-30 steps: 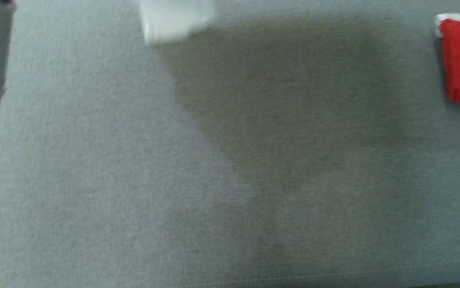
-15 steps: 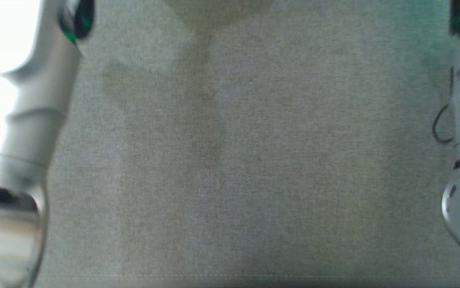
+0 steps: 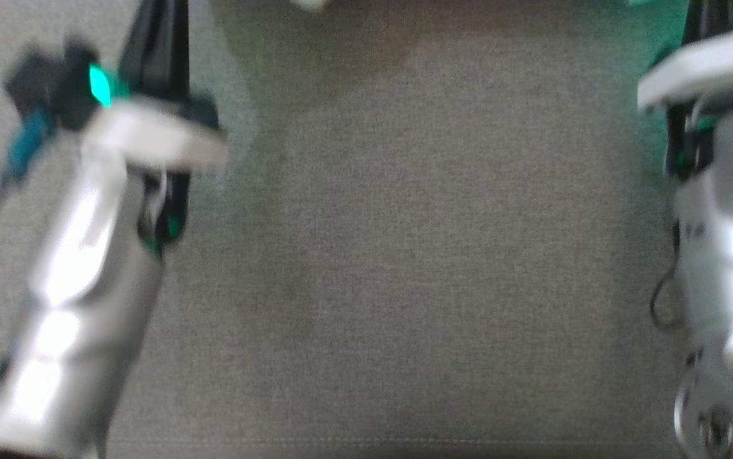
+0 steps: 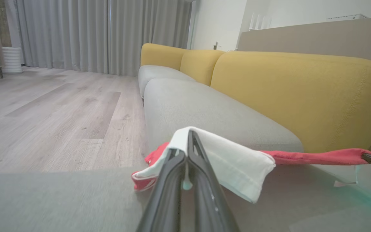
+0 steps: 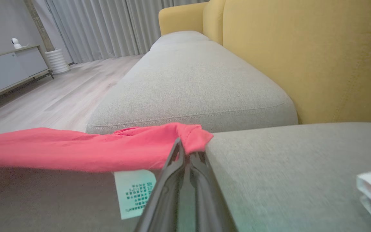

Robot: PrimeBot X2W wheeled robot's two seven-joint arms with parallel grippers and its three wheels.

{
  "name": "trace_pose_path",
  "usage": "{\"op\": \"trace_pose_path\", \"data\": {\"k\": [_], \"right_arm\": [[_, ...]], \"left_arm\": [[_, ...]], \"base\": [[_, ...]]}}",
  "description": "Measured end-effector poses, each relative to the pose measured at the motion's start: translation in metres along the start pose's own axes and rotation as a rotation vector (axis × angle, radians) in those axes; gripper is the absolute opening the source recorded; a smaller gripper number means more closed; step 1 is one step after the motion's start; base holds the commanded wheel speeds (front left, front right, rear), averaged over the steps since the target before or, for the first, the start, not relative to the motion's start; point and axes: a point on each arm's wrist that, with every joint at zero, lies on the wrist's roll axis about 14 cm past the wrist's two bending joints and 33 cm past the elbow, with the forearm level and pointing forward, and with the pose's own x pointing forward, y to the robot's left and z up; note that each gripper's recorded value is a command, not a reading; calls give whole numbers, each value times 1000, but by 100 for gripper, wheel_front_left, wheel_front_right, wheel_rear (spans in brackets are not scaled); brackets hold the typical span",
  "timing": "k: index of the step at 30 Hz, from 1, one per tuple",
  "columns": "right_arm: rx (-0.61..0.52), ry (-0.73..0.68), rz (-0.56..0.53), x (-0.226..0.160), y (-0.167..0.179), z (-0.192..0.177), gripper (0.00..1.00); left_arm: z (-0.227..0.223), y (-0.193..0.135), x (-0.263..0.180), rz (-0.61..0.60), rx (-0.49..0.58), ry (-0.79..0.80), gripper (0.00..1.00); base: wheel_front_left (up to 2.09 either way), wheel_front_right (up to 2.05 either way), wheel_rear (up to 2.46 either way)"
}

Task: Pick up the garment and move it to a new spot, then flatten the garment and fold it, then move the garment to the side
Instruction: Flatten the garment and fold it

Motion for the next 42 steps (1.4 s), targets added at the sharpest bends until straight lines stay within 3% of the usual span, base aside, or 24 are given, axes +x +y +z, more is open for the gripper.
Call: {"op": "trace_pose_path", "data": {"k": [10,20,26,32,42], "right_arm": [[106,11,-40,-97,-10,-19,0],[181,46,-48,-217,-11,-23,0],[183,75,-50,-271,-14,-20,0],[176,125,-57,-304,-17,-19,0],[207,266,-66,-313,-17,-50,0]], "left_arm": [[-21,-17,-123,99,-99,62,0],[-3,-62,-231,127,-96,117,0],[8,-72,-276,143,-76,134,0],[4,-82,-302,141,-87,203,0],[-22,-94,-299,112,-172,274,0]], "base": [[0,0,0],[0,0,0],[0,0,0],[0,0,0],[0,0,0]]}}
